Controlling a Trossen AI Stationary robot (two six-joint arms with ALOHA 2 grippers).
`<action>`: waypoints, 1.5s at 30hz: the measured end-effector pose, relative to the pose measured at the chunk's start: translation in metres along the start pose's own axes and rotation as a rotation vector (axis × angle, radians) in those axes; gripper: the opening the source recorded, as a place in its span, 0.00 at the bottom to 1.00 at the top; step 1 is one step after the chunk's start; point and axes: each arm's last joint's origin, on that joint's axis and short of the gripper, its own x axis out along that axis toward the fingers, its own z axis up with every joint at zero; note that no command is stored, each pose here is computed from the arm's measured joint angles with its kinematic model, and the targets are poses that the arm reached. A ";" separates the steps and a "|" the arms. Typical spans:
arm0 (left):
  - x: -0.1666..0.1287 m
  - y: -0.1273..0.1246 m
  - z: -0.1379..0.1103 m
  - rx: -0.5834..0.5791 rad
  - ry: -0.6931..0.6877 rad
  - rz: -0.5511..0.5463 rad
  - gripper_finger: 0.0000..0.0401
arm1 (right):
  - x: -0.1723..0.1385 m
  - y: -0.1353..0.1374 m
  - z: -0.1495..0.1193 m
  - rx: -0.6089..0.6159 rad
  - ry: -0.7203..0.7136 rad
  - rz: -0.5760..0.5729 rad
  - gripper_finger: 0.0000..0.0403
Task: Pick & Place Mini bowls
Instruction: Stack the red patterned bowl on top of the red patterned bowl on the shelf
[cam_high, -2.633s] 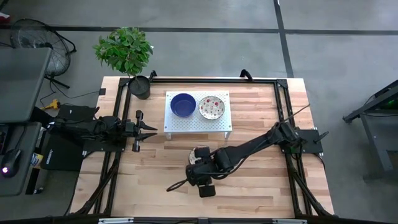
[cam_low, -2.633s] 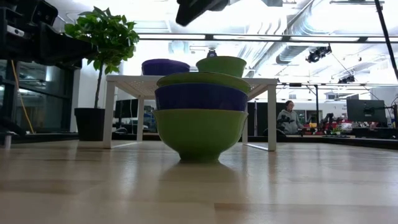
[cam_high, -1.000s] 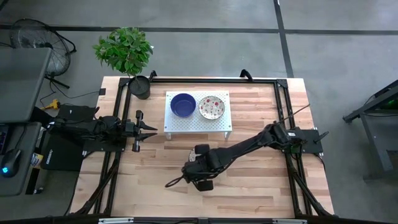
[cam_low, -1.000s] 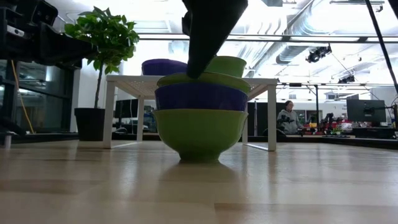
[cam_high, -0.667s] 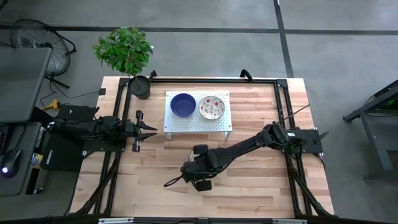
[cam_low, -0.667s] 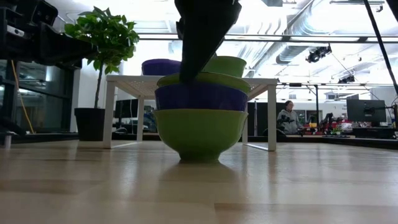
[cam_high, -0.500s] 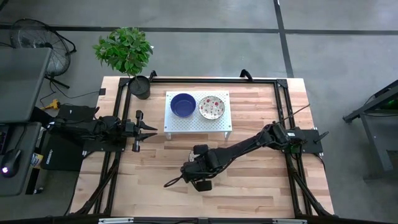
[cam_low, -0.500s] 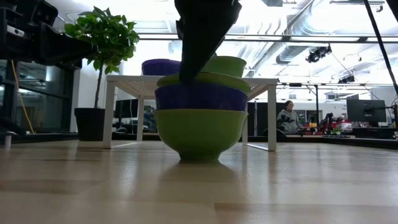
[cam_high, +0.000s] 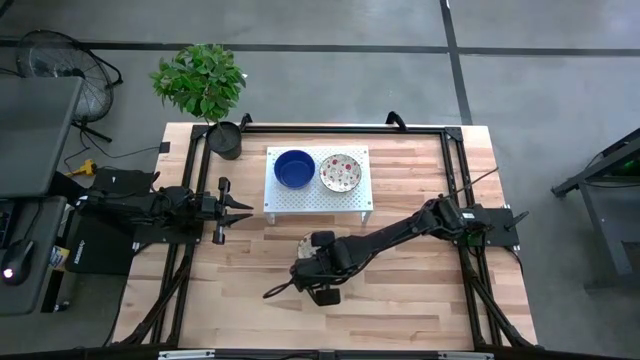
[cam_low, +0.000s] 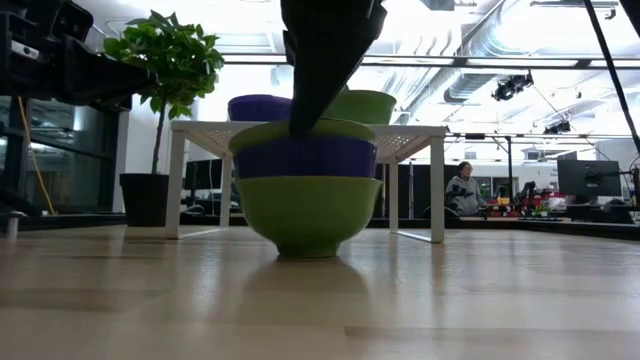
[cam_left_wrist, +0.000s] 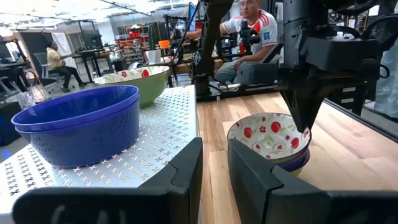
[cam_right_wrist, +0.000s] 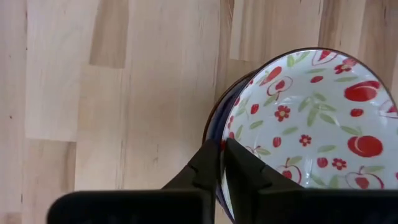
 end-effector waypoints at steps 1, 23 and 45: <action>0.000 0.000 0.000 0.000 0.000 0.000 0.18 | 0.000 0.000 0.000 0.000 -0.001 0.000 0.02; 0.000 0.000 0.000 0.000 0.000 0.000 0.18 | -0.005 0.001 0.001 0.024 -0.021 0.015 0.01; 0.000 0.000 0.000 0.000 0.000 0.000 0.18 | -0.024 0.008 0.001 0.017 -0.083 0.029 0.02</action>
